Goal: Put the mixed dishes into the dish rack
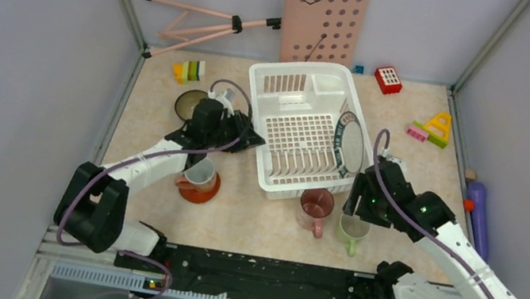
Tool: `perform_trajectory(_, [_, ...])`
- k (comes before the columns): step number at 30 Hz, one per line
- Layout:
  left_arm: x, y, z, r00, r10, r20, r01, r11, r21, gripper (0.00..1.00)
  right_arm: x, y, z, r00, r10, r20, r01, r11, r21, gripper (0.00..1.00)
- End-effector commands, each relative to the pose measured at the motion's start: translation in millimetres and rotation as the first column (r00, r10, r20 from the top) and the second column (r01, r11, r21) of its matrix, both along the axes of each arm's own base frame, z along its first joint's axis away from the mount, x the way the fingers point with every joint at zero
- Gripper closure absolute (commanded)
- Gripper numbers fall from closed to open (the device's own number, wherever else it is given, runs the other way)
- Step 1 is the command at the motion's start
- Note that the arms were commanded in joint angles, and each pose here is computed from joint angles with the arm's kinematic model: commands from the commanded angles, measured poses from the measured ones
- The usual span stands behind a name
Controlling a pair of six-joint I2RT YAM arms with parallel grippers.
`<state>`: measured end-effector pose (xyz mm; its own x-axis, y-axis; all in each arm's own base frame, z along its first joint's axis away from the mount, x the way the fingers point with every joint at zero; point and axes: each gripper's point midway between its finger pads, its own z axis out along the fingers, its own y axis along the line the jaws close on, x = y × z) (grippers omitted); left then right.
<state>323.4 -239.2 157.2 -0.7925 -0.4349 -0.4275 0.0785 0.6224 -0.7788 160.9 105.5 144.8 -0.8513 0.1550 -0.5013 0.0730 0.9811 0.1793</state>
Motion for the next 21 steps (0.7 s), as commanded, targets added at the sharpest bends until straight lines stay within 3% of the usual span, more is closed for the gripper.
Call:
perform_trajectory(1, [-5.0, -12.8, 25.6, 0.996, 0.007, 0.093, 0.002, 0.995, -0.095, 0.82, 6.7, 16.7, -1.5, 0.997, -0.071, 0.006, 0.070, 0.991, 0.117, 0.38])
perform_trajectory(8, [-14.1, -18.6, 28.5, 0.993, 0.042, 0.107, -0.028, 0.992, -0.126, 0.85, 4.7, 17.4, -23.3, 0.991, -0.121, -0.064, 0.127, 0.987, 0.096, 0.43])
perform_trajectory(13, [-17.5, -23.9, 24.7, 0.995, 0.036, 0.098, -0.022, 0.990, -0.141, 0.82, 6.3, 21.0, -36.6, 0.989, -0.127, -0.075, 0.135, 0.985, 0.104, 0.47])
perform_trajectory(17, [-14.7, -21.8, 26.7, 0.994, 0.038, 0.107, -0.026, 0.994, -0.110, 0.69, 8.3, 23.0, -49.7, 0.988, -0.126, -0.090, 0.134, 0.987, 0.092, 0.57])
perform_trajectory(21, [-10.7, -17.2, 34.4, 0.989, 0.033, 0.143, -0.026, 0.998, -0.052, 0.50, 9.9, 19.6, -50.4, 0.987, -0.129, -0.093, 0.135, 0.989, 0.059, 0.57])
